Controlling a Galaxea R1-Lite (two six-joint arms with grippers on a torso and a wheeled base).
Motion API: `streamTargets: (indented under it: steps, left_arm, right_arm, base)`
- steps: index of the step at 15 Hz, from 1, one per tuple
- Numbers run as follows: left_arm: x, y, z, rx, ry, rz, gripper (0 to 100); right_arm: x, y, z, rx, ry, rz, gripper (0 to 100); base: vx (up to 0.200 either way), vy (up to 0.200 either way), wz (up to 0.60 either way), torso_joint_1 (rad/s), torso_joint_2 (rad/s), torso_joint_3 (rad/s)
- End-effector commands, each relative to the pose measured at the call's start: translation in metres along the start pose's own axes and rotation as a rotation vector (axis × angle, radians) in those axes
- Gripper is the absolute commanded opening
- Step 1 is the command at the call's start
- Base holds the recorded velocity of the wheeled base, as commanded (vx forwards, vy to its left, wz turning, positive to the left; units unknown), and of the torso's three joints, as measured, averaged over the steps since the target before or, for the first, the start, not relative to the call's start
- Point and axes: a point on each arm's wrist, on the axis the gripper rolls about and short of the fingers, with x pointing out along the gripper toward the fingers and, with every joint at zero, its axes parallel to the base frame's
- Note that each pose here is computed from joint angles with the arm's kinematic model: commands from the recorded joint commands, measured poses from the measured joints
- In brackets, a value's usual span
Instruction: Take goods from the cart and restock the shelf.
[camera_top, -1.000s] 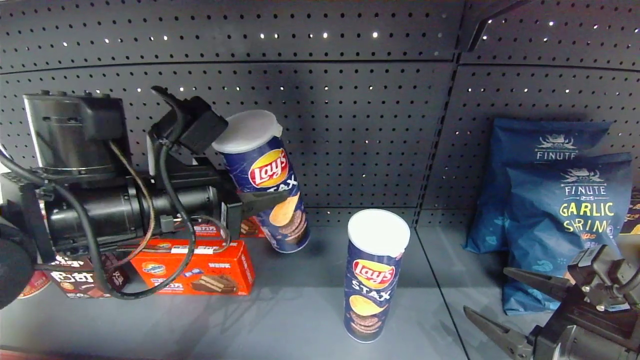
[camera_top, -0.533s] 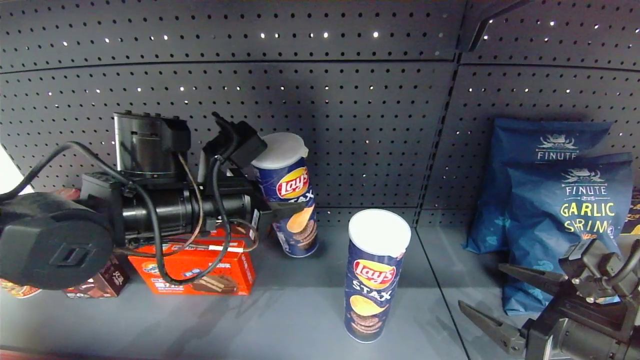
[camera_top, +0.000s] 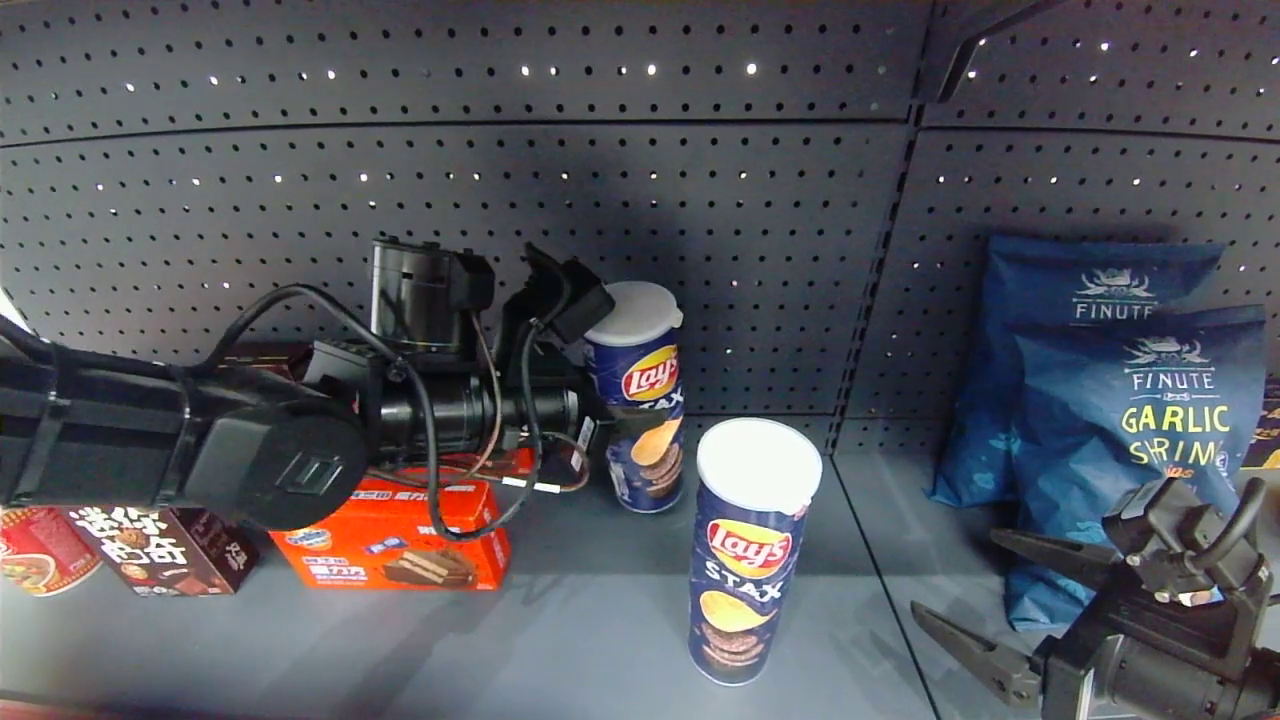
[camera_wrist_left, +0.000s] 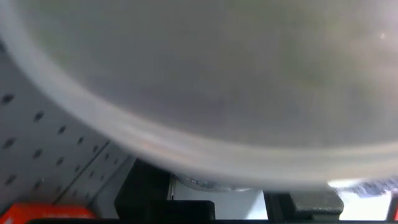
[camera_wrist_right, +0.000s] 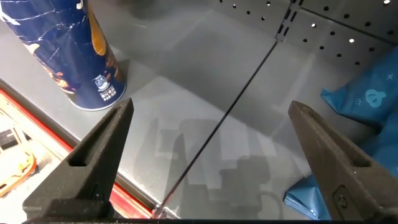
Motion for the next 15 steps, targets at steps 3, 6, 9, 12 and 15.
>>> streamTargets:
  steps: [3, 6, 9, 12, 15]
  left_arm:
    - [0.026, 0.003, -0.005, 0.0, 0.011, -0.023, 0]
    - [0.035, 0.006, -0.011, -0.007, 0.026, -0.027, 0]
    - [0.038, 0.006, -0.014, -0.01, 0.033, -0.028, 0]
    - [0.039, 0.008, -0.016, -0.017, 0.034, -0.048, 0]
    - [0.037, 0.007, -0.017, -0.035, 0.068, -0.06, 0]
  right_arm:
    - [0.0, 0.0, 0.0, 0.0, 0.003, 0.0, 100]
    - [0.001, -0.001, -0.001, 0.001, 0.007, -0.006, 100]
    - [0.001, -0.001, -0.001, 0.001, 0.007, -0.006, 100]
    - [0.001, -0.001, -0.002, 0.001, 0.01, -0.005, 100]
    - [0.002, -0.001, -0.002, 0.002, 0.012, -0.008, 100]
  base:
    - [0.0, 0.0, 0.0, 0.0, 0.0, 0.0]
    - [0.0, 0.0, 0.0, 0.0, 0.0, 0.0]
    - [0.0, 0.0, 0.0, 0.0, 0.0, 0.0]
    - [0.0, 0.0, 0.0, 0.0, 0.0, 0.0]
    - [0.0, 0.0, 0.0, 0.0, 0.0, 0.0]
